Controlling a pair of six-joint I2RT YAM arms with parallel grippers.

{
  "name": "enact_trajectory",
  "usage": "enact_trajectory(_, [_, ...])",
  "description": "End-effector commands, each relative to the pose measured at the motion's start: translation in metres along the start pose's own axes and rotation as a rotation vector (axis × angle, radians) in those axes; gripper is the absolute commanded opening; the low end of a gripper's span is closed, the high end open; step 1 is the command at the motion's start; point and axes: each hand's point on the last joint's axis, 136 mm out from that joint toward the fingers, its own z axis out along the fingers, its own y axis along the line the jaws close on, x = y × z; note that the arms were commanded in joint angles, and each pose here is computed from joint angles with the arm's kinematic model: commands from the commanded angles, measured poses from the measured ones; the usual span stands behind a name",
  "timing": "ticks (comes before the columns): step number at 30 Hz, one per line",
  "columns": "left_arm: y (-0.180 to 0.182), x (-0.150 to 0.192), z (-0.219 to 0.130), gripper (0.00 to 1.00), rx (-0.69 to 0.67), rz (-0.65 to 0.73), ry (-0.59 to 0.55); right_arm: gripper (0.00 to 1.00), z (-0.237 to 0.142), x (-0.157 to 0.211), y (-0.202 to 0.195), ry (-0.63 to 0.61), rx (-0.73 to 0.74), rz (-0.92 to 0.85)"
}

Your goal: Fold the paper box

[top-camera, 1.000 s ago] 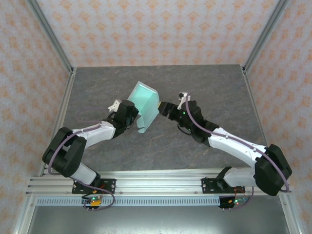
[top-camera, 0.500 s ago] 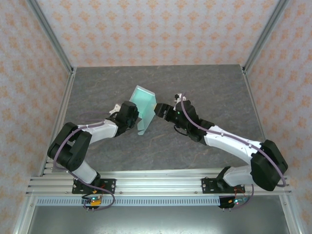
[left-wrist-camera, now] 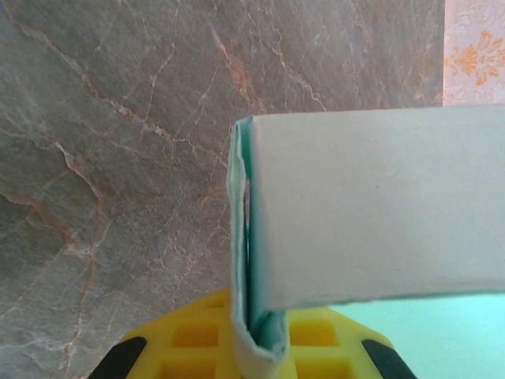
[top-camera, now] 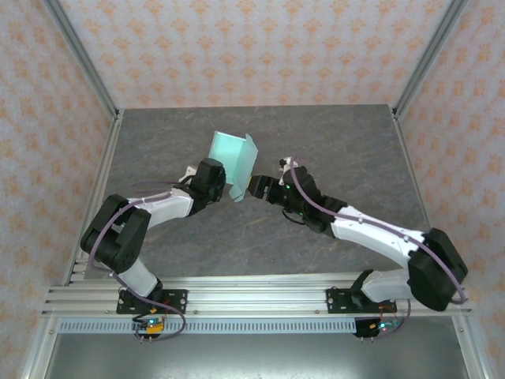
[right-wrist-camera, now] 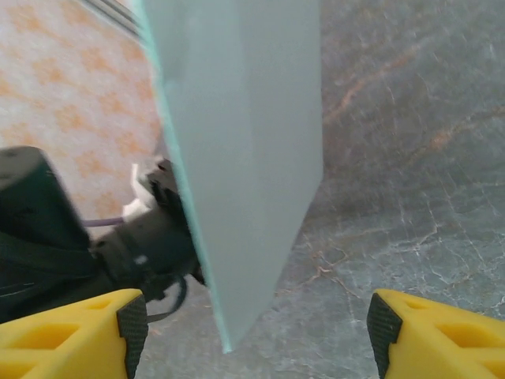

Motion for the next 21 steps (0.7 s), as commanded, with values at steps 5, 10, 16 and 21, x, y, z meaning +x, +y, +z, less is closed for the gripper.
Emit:
enact_trajectory(5, [-0.006,-0.002,-0.002,0.0,0.015,-0.074,-0.007,0.69,0.037,-0.002,0.008,0.066,0.072,0.008])
enact_trajectory(10, [-0.004,0.004,0.001,0.0,0.019,-0.101,0.028,0.31,0.045,-0.011,0.008,0.034,0.1,-0.044])
enact_trajectory(16, [-0.026,0.008,-0.004,0.35,0.129,-0.1,0.07,0.1,0.035,-0.023,-0.015,0.031,0.253,-0.26])
enact_trajectory(21, [-0.047,0.008,-0.032,0.9,0.191,0.064,0.095,0.09,0.014,-0.045,-0.024,0.022,0.234,-0.431])
